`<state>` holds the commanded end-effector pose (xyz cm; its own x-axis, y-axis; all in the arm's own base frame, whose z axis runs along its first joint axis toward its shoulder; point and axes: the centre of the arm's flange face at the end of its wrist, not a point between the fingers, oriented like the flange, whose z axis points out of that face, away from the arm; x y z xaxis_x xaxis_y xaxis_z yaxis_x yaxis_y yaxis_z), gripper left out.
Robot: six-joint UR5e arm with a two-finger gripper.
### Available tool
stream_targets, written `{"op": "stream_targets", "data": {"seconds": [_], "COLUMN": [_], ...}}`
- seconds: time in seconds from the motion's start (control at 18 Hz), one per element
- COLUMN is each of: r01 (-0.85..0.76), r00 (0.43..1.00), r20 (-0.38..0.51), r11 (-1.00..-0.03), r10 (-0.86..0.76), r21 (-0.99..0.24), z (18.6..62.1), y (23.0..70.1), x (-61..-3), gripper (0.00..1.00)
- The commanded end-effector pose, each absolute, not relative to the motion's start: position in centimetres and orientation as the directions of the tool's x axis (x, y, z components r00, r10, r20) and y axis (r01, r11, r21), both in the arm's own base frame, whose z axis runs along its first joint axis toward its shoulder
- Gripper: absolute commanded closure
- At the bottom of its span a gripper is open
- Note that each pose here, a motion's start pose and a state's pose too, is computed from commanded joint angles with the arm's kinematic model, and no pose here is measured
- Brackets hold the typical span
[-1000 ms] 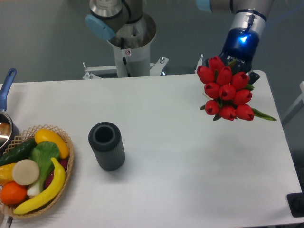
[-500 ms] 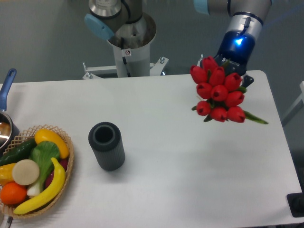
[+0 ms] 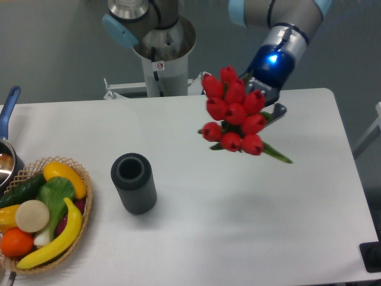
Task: Insert the flowers into the vase
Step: 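Carry the red tulips toward the dark grey vase, stems downward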
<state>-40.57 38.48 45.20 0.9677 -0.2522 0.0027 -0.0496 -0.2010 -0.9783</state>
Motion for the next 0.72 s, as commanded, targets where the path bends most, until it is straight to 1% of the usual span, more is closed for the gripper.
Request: {"op": "stream_targets", "data": {"seconds": [0.17,0.28,0.44,0.5,0.61,0.72], "r01": [-0.026,-0.012,0.026,0.033,0.008,0.020], "r00": [0.946,0.938,0.921,0.917,0.908,0.900], "r20": [0.011,0.019,0.028,0.029,-0.003,-0.005], "r11": [-0.111,-0.086,-0.008,0.003,0.025,0.053], "r10": [-0.324,-0.347,-0.388,-0.397,-0.419,-0.437], "r21": [-0.994,-0.996,-1.000,-0.999,-1.000,-0.998], "z": [45.1,45.0,45.2,45.2,44.4,43.6], "y": [40.0,40.4,40.6,40.7,41.4,41.6], "x": [-38.7,-37.9,-36.7,-36.2,-34.9,-34.0], "gripper": [0.71,0.71,0.71,0.71,0.71,0.71]}}
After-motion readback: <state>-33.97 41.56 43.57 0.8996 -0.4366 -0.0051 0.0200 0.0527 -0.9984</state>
